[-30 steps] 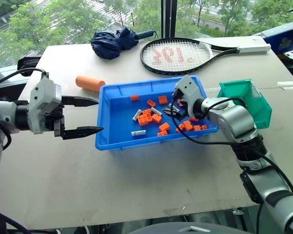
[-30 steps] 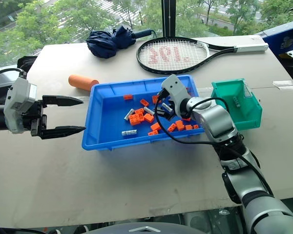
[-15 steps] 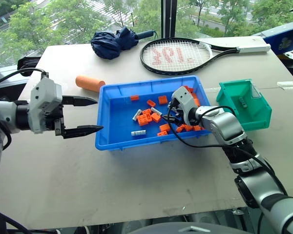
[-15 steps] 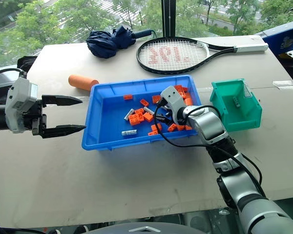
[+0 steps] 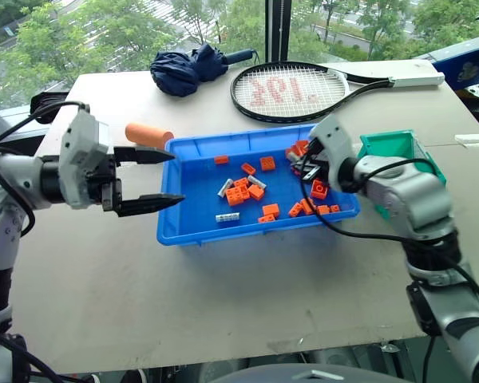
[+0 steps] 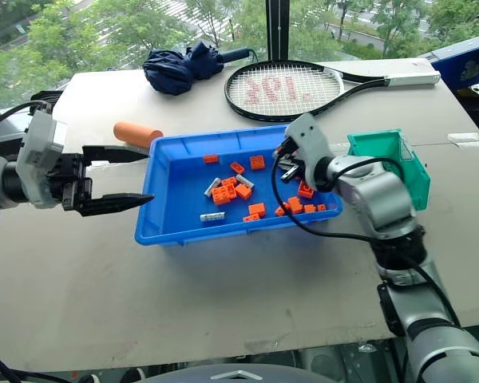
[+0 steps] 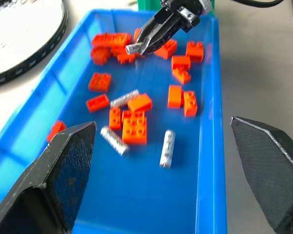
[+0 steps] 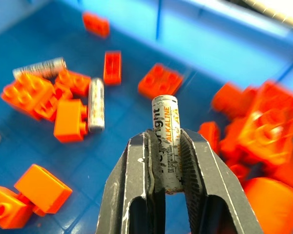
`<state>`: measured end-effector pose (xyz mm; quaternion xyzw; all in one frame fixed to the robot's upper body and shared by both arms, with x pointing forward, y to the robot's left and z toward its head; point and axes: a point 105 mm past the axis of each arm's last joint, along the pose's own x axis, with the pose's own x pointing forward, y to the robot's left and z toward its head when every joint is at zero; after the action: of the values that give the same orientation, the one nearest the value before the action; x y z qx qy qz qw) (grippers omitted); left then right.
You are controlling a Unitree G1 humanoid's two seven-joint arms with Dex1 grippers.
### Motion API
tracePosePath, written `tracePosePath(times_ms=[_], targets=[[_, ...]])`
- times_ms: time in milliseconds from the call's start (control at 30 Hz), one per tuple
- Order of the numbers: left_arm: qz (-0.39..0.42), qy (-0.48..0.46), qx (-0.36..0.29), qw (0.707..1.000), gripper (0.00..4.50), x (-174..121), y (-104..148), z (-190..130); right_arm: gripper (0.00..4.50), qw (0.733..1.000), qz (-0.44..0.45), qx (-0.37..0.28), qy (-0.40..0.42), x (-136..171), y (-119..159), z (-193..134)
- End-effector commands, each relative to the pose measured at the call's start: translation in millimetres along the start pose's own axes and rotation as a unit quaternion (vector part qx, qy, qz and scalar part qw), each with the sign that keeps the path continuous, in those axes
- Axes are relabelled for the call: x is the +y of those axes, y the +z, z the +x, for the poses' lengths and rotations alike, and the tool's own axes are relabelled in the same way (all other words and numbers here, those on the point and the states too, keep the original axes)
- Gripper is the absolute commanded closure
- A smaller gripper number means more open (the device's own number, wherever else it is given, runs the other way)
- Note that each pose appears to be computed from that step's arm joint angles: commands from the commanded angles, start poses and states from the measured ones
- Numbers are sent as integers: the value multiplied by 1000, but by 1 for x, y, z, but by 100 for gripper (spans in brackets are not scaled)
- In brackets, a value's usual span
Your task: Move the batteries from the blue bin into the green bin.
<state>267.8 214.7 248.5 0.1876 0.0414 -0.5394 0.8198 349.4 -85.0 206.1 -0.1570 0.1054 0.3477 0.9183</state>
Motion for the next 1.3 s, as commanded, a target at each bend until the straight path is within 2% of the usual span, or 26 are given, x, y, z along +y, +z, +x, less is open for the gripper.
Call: tracePosePath(times_ms=[33,200,433,500,600,667,767,900,1200,1300], targets=[[25,-11,-41,999,0,-7,33,5,445,996,-16,-23,-80,-39,12,-44],[35,-34,-91,995,0,-14,62,17,445,984,-16,0,-176,-87,-9,-84],[43,-59,-102,992,0,-20,71,24,445,973,13,50,-227,-118,-50,-99],[43,-60,-102,992,0,-21,71,26,348,972,4,56,-228,-120,-55,-99],[40,-49,-85,994,0,-17,63,23,228,973,-8,43,-226,-118,-48,-97],[34,-36,-64,997,0,-13,52,18,146,977,-15,22,-211,-110,-35,-91],[37,-23,14,999,0,-8,21,11,146,990,-27,-23,-135,-80,-7,-71],[33,1,34,999,0,4,5,0,146,998,-20,-57,-9,-28,18,-38],[4,62,86,994,0,14,-28,-43,146,981,-60,-54,175,65,22,29],[-1,70,90,993,0,11,-33,-49,146,979,-59,-42,191,80,18,47]])
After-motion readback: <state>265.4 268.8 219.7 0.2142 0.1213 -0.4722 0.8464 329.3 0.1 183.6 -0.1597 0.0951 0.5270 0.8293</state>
